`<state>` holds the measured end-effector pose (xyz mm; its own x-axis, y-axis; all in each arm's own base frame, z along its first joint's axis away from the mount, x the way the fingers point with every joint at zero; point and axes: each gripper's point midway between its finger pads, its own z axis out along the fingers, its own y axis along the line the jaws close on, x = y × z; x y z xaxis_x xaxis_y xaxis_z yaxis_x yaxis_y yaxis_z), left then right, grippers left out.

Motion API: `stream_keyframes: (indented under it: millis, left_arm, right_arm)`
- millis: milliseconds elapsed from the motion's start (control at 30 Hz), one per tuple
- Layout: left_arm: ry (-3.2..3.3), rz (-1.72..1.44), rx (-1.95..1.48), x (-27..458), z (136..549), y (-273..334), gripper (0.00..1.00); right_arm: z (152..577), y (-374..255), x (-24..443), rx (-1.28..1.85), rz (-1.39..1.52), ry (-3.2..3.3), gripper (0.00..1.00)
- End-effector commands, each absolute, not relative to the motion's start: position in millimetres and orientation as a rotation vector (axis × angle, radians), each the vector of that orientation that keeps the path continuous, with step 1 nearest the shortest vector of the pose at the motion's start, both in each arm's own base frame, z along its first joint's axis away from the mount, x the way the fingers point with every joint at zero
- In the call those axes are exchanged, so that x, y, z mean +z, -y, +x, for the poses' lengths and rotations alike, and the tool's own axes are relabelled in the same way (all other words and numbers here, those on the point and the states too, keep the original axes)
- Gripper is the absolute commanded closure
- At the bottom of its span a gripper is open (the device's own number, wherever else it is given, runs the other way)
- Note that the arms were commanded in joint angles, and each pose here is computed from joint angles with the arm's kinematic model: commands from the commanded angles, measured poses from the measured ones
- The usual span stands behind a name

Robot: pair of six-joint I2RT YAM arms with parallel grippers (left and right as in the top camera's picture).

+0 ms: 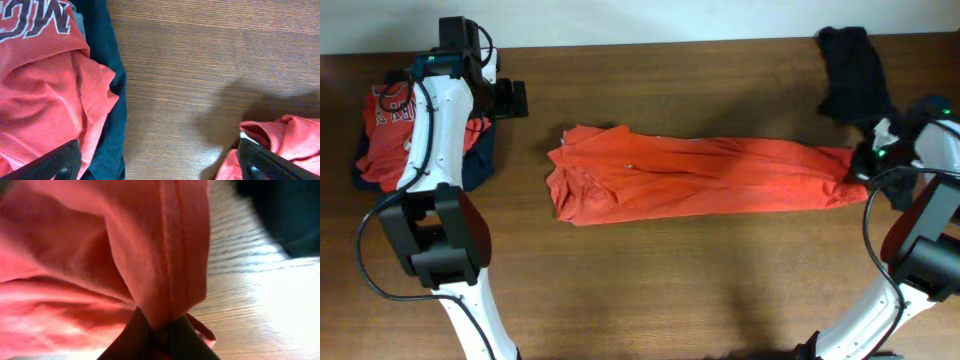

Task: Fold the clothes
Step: 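Fold the right end leftward over the strip with the right gripper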

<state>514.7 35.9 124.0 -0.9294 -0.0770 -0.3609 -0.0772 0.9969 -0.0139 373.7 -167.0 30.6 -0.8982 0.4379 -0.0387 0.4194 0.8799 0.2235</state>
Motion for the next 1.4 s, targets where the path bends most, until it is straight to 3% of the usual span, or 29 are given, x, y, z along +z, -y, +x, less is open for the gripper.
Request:
stream_keyframes:
  millis: [0, 300, 633, 1000, 1033, 1067, 1100, 1200, 1367]
  left_arm:
    - [-2.712, -0.099, -0.013, 149, 518, -32, 0.01]
    - [-2.713, -0.099, -0.013, 149, 518, -32, 0.01]
    - [-2.713, -0.099, -0.013, 149, 518, -32, 0.01]
    - [-2.713, -0.099, -0.013, 149, 518, -32, 0.01]
    - [-2.713, -0.099, -0.013, 149, 518, -32, 0.01]
    - [-2.713, -0.099, -0.013, 149, 518, -32, 0.01]
    - [-2.713, -0.099, -0.013, 149, 518, -32, 0.01]
    - [-2.713, -0.099, -0.014, 149, 518, -32, 0.01]
    - [-2.712, -0.093, -0.04, 149, 518, -29, 0.01]
  right_arm:
    - [398, 149, 53, 0.46, 0.587, -2.889, 0.96]
    - [426, 41, 90, 0.644, 0.247, -2.889, 0.96]
    - [423, -86, 96, 0.753, -0.108, -2.928, 0.96]
    - [421, -148, 94, 0.697, -0.255, -2.922, 0.95]
    - [421, -149, 94, 0.697, -0.259, -2.918, 0.88]
    - [422, -150, 94, 0.698, -0.263, -2.914, 0.59]
    - [421, -151, 94, 0.699, -0.265, -2.914, 0.47]
    - [419, -154, 96, 0.726, -0.271, -2.914, 0.26]
    - [418, -166, 103, 0.845, -0.285, -2.882, 0.24]
